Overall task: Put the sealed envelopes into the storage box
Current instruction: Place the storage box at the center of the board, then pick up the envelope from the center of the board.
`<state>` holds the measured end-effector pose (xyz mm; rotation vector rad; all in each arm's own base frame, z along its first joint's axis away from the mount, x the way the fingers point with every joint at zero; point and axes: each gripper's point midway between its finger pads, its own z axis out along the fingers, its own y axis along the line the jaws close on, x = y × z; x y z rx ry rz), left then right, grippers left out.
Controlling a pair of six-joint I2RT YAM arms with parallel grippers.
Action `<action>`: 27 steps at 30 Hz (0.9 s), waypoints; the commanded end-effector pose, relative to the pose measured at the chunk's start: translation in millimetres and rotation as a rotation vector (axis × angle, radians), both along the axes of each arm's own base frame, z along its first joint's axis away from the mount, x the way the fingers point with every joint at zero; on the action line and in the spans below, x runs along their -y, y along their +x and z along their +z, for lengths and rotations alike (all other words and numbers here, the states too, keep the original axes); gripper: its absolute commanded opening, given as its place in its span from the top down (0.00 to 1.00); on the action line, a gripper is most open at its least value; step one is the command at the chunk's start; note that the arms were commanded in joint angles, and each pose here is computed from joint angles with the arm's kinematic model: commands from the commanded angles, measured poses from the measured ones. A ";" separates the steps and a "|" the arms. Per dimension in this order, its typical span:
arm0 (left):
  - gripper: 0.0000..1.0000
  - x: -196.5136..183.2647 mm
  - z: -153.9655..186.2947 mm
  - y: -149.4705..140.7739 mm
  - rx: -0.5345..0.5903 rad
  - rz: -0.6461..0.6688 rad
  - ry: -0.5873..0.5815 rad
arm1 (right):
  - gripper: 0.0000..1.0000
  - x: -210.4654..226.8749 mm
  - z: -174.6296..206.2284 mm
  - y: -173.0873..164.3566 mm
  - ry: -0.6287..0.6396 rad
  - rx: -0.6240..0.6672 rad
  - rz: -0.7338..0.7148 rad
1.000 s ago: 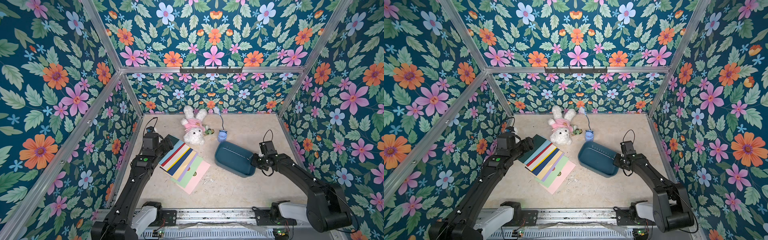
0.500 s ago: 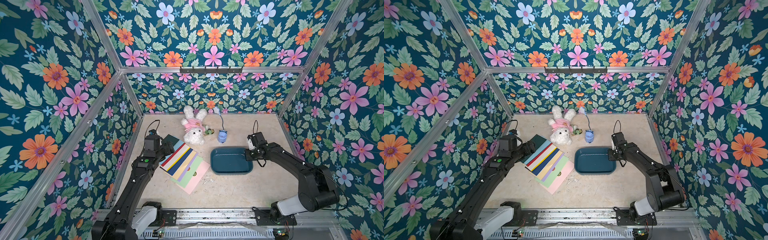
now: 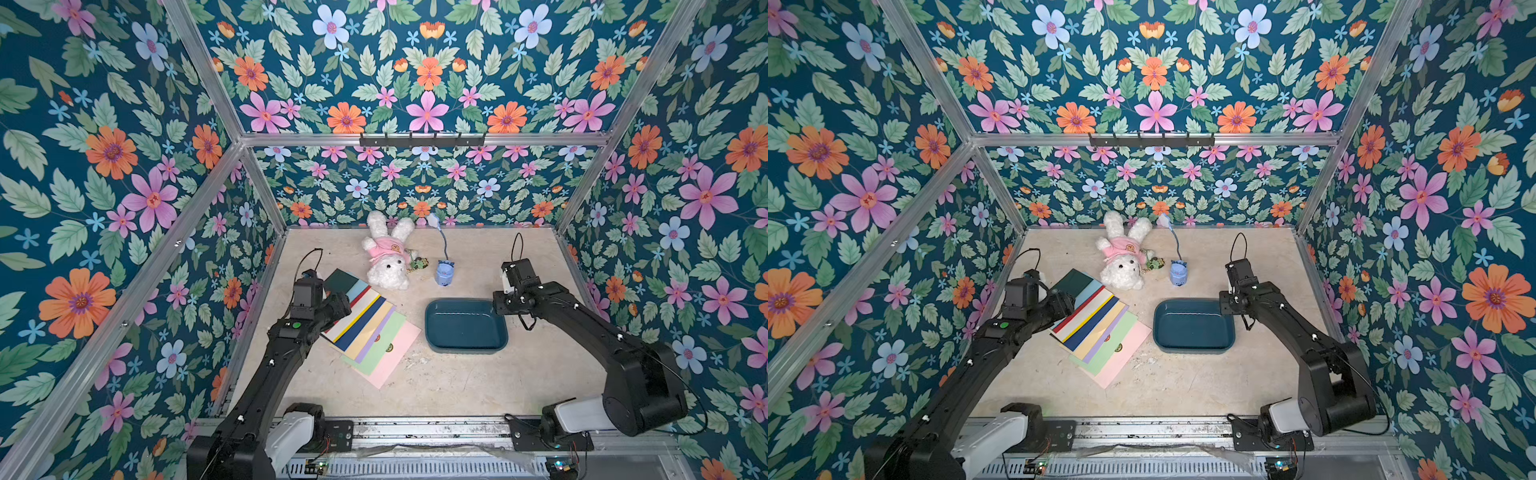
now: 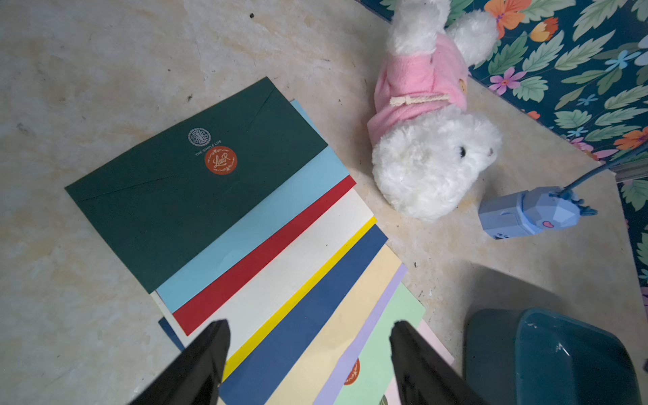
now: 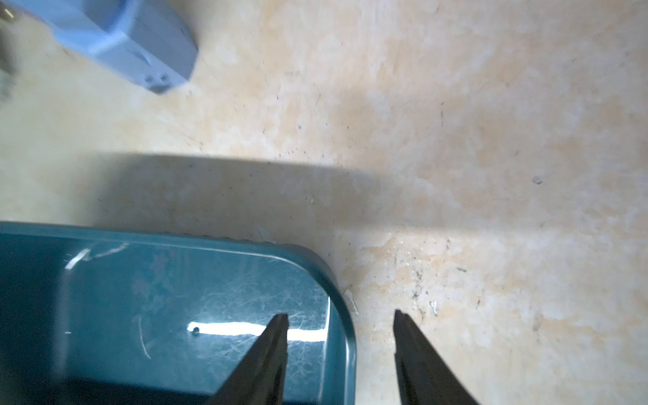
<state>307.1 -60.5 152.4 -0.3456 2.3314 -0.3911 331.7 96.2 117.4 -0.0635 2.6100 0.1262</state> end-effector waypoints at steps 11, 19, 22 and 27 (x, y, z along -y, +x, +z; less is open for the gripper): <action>0.26 3.8 -7.9 49.5 -0.003 0.093 0.004 | 0.47 -188.9 85.2 -23.2 0.648 0.108 0.047; 0.27 -9.5 -29.6 75.4 -0.065 0.136 0.073 | 0.48 -311.5 17.4 -51.9 0.565 -0.092 0.182; 0.27 -35.6 -40.7 83.6 -0.075 0.219 0.072 | 0.48 -331.4 -7.0 -61.3 0.522 -0.127 0.208; 0.29 -55.5 -60.5 107.7 -0.122 0.284 0.071 | 0.49 -334.4 -23.3 -66.4 0.504 -0.154 0.211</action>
